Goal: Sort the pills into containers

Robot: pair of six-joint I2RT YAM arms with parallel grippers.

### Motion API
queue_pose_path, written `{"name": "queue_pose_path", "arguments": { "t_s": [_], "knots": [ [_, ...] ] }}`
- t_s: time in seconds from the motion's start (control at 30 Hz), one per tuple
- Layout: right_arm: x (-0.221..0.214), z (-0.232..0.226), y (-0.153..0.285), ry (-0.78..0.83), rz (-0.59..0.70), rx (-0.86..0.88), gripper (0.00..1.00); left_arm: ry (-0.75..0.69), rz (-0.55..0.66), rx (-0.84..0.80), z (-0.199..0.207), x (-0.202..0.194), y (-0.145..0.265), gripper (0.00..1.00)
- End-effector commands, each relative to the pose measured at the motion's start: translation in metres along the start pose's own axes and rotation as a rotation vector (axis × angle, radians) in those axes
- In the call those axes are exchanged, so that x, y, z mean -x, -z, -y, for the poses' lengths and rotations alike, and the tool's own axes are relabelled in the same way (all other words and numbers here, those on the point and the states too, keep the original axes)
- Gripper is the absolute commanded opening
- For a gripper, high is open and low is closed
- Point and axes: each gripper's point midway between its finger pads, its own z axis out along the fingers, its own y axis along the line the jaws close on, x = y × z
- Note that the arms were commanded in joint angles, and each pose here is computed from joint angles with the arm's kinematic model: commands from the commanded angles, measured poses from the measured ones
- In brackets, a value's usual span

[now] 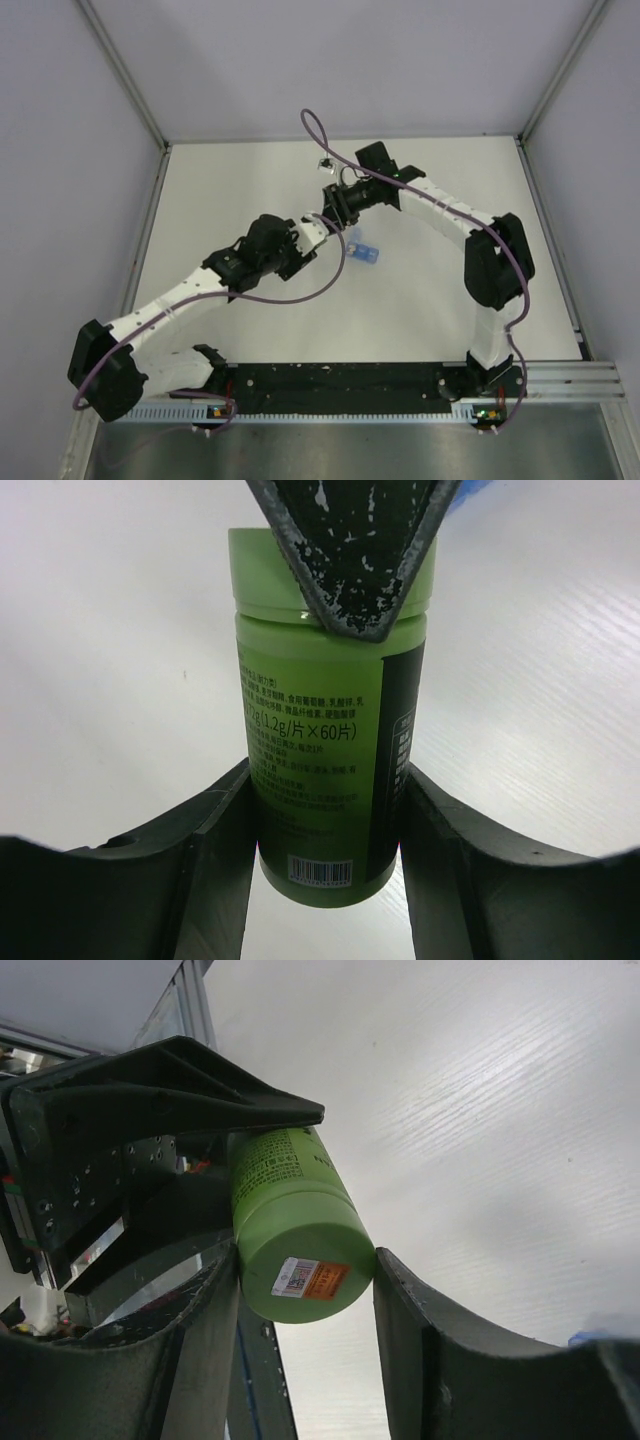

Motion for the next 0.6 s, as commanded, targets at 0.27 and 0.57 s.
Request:
{"name": "queue_pose_path", "arguments": {
  "t_s": [0.27, 0.57],
  "knots": [
    [0.008, -0.080, 0.076, 0.437, 0.116, -0.107, 0.67, 0.107, 0.348, -0.268, 0.017, 0.089, 0.033, 0.00],
    [-0.001, -0.100, 0.101, 0.647, 0.119, -0.156, 0.77, 0.087, 0.370, -0.603, 0.061, 0.100, 0.062, 0.00]
  ]
}}
